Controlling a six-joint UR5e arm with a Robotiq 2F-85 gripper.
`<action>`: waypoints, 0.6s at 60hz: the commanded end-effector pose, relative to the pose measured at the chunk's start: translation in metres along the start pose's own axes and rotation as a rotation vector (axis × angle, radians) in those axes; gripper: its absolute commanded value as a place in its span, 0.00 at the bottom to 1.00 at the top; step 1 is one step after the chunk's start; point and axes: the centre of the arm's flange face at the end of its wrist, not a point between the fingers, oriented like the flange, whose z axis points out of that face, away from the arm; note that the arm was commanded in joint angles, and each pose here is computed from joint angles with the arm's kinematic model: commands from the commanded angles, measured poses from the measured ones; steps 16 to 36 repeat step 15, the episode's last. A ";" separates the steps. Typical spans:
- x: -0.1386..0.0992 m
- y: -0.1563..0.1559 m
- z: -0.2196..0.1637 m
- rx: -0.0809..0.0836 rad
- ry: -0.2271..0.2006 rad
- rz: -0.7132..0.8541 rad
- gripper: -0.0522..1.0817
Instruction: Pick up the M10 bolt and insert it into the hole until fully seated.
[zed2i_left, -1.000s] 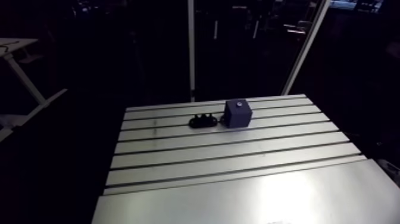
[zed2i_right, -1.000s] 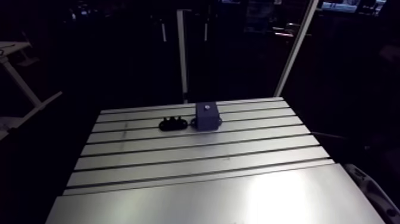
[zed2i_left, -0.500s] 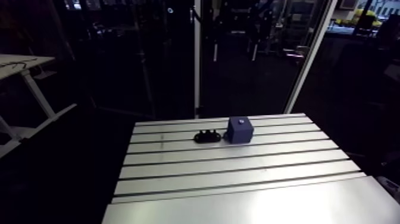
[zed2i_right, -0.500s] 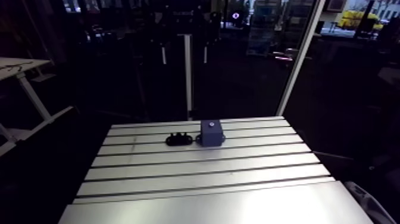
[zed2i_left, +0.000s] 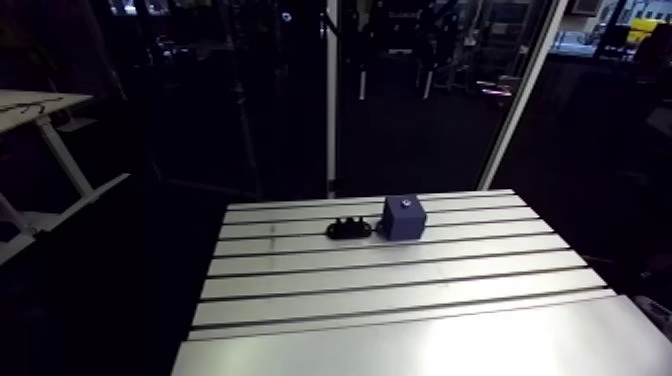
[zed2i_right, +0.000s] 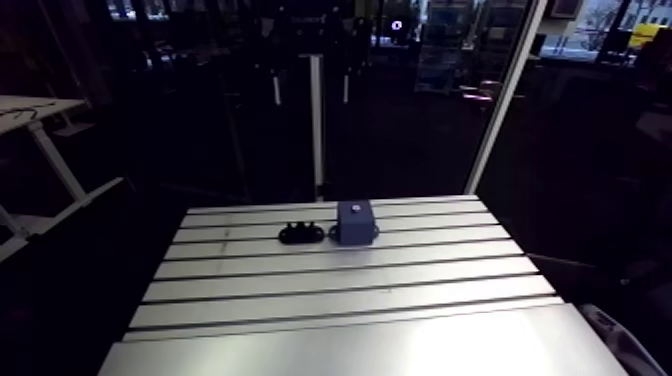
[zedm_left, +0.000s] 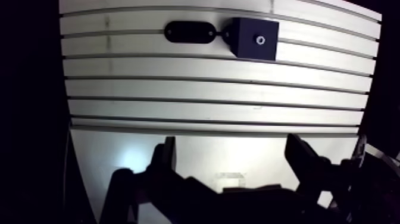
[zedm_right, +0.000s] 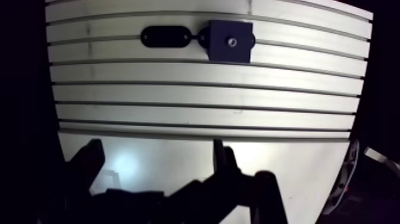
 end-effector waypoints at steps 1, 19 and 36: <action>0.000 0.001 0.001 -0.007 0.002 -0.001 0.05; 0.000 0.000 0.001 -0.007 0.002 -0.003 0.05; 0.000 0.000 0.001 -0.007 0.002 -0.003 0.05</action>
